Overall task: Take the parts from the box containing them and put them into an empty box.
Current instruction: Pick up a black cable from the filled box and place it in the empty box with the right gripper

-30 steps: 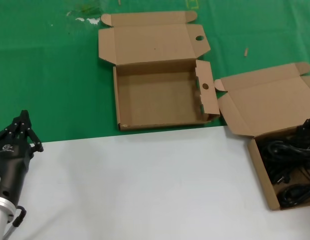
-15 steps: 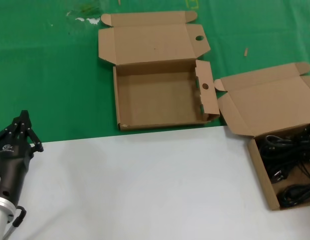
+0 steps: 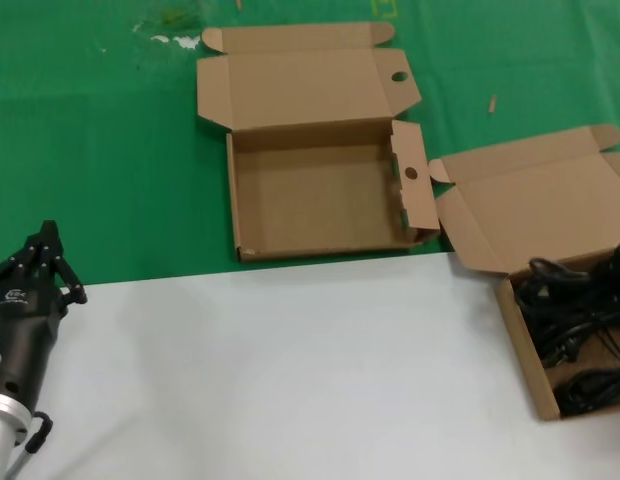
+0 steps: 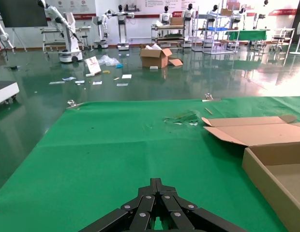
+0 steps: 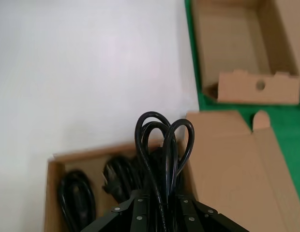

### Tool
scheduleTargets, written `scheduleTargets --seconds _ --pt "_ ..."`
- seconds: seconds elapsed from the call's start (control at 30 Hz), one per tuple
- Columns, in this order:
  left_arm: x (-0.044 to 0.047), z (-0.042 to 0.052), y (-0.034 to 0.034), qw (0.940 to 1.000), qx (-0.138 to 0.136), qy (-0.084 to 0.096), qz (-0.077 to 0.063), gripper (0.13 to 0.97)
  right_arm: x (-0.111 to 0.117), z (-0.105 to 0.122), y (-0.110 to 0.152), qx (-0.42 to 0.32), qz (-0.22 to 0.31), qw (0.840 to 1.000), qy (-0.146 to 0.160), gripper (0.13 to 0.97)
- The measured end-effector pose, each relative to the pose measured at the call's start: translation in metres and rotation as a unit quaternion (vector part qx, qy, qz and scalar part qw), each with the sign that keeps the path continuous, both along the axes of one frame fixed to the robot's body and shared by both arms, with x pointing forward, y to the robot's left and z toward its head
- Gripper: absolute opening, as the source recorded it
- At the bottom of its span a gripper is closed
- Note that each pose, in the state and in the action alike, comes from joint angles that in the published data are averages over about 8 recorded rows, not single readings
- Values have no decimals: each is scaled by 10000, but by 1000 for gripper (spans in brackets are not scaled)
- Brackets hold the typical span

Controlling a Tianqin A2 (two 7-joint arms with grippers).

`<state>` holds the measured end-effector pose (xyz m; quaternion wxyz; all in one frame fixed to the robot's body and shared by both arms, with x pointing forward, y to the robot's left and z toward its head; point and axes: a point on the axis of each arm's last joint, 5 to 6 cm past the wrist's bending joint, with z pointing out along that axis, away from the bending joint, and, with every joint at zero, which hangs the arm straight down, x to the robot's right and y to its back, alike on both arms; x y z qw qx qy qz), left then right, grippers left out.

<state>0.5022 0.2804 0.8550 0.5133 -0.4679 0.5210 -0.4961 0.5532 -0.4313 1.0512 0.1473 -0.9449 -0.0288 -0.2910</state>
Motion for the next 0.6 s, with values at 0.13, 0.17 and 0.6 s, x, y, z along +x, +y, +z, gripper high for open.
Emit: scheduleTargets --seconds 0.13,0.17,0.6 --pt "0 0 0 10000 0 0 0 140 -77 269 166 183 57 9998 -59 210" --pt "0 0 0 10000 0 0 0 140 -83 329 217 237 88 9996 -100 210" --pt "0 0 0 10000 0 0 0 140 358 576 1195 990 796 9875 -933 210"
